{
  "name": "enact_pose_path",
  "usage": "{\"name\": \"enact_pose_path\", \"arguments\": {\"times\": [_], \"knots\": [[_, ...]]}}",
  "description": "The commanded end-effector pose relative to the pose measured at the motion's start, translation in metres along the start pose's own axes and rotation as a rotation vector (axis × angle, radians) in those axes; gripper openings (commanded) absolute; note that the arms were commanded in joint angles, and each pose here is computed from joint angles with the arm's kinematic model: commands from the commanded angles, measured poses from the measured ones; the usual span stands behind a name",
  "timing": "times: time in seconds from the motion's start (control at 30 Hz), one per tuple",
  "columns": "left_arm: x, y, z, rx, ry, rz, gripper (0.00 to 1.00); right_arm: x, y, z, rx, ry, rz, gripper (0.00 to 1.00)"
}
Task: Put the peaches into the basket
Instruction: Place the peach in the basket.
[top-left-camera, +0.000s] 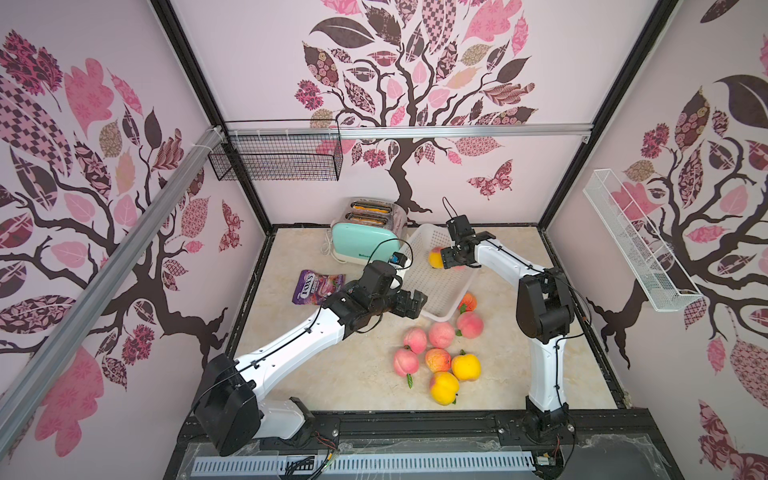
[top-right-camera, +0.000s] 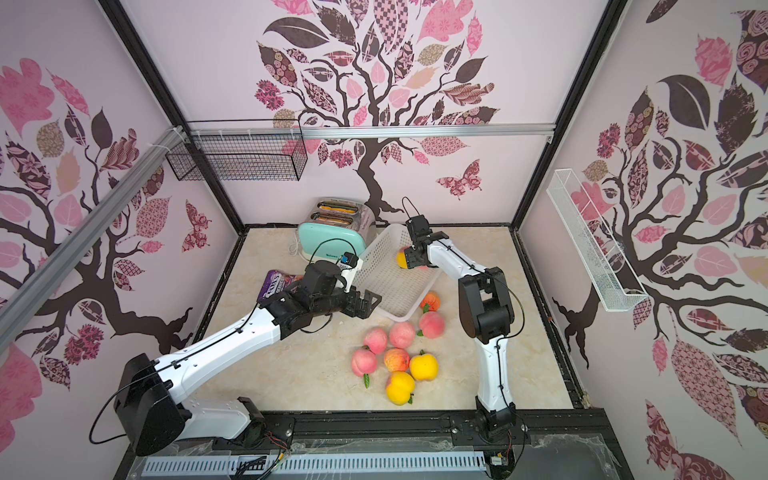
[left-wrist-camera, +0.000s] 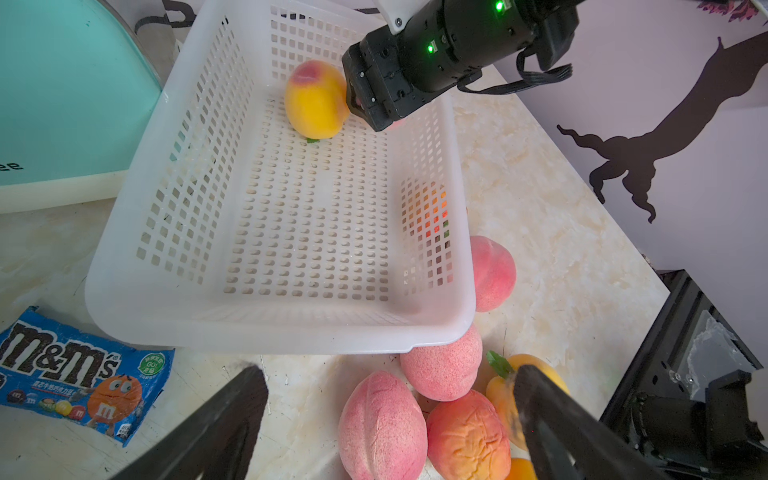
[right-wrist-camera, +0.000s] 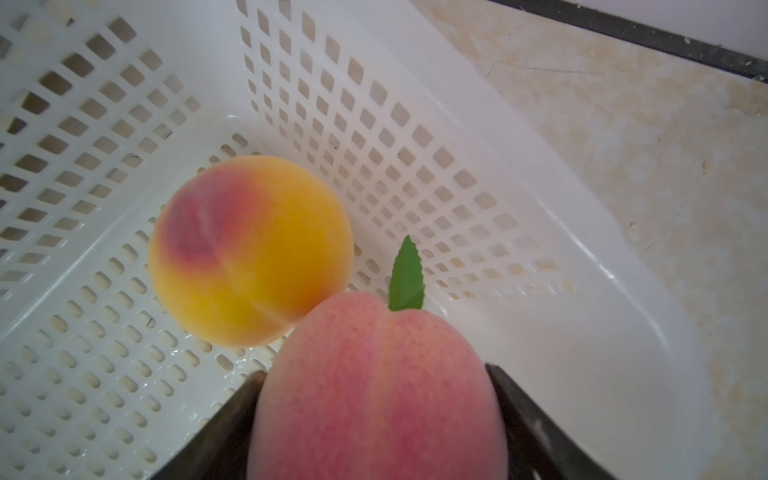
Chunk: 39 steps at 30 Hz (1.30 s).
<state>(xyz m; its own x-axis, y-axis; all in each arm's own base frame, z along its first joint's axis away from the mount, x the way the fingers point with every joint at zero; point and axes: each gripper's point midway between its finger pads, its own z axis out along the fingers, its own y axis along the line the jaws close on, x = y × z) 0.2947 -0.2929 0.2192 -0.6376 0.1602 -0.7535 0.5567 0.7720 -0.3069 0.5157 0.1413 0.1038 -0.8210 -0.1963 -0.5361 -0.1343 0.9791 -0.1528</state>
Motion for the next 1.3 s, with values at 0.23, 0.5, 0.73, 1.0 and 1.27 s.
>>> {"name": "enact_pose_path", "arguments": {"times": [0.23,0.5,0.73,1.0,1.27], "knots": [[-0.011,-0.004,-0.003,0.017,-0.029,0.000,0.97,-0.013,-0.001,0.000,0.023,-0.026,-0.012,0.86],[-0.012,-0.005,-0.006,0.020,-0.033,0.000,0.97,-0.013,-0.001,0.002,0.029,-0.020,-0.018,0.87],[-0.008,-0.004,-0.010,0.017,-0.027,0.000,0.97,-0.017,-0.003,-0.015,0.019,-0.046,-0.005,0.88],[0.012,0.003,-0.022,-0.009,0.017,-0.002,0.97,-0.021,-0.004,-0.052,-0.009,-0.099,0.017,0.91],[0.043,-0.002,-0.036,-0.022,0.072,-0.002,0.97,0.000,0.009,-0.092,-0.084,-0.133,0.040,0.92]]}}
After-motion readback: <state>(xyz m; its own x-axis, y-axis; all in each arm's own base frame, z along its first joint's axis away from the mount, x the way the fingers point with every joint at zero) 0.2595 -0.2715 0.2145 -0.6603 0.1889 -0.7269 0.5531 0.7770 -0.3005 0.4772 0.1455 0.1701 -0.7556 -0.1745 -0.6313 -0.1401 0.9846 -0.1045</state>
